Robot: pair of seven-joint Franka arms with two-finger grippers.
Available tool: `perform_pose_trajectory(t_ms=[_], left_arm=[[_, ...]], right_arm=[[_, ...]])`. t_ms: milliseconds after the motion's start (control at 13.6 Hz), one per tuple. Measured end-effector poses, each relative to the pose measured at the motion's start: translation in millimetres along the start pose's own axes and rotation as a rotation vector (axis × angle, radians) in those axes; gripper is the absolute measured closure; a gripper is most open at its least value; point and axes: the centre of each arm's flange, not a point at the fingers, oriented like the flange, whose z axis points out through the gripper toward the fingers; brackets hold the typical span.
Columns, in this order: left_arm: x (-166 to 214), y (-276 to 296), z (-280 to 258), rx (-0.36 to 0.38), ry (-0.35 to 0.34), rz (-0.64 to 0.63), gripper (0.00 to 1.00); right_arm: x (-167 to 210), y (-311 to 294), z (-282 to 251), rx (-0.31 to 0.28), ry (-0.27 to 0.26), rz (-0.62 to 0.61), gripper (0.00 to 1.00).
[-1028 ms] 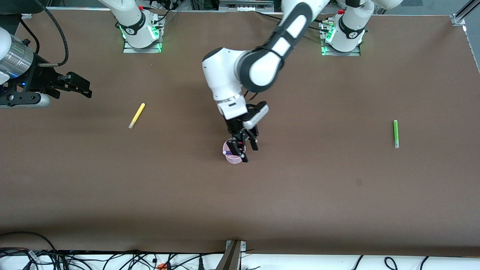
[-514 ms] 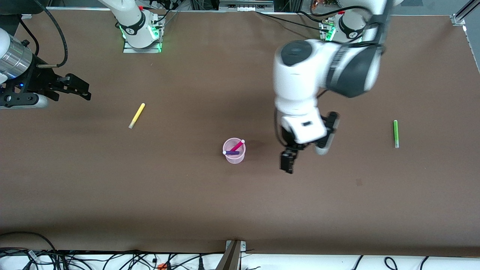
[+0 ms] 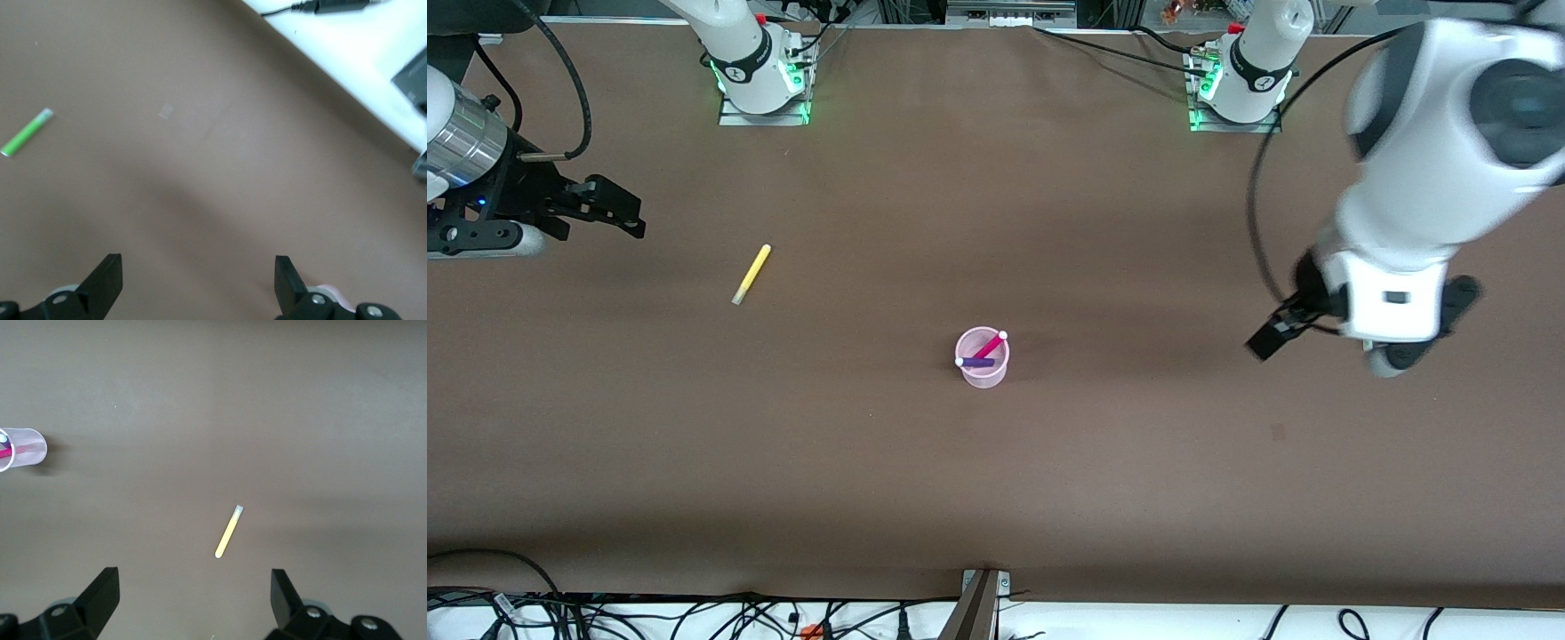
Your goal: Organize pens into pink holder with both arms
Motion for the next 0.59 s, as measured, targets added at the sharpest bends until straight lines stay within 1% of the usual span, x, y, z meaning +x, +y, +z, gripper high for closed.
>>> perform_pose_trajectory(t_ms=[147, 294, 441, 588], left_arm=[[26, -44, -9, 0.011, -0.051, 0.141, 0.0], [41, -80, -10, 0.014, -0.083, 0.284, 0.0], [49, -112, -4, 0.014, -0.113, 0.418, 0.0], [46, -129, 5, 0.013, -0.144, 0.517, 0.0]], right_arm=[[0, 0, 0, 0.0, 0.0, -0.001, 0.0], [0, -1, 0, 0.0, 0.0, -0.001, 0.0], [0, -1, 0, 0.0, 0.0, -0.001, 0.0], [0, -1, 0, 0.0, 0.002, -0.001, 0.0]])
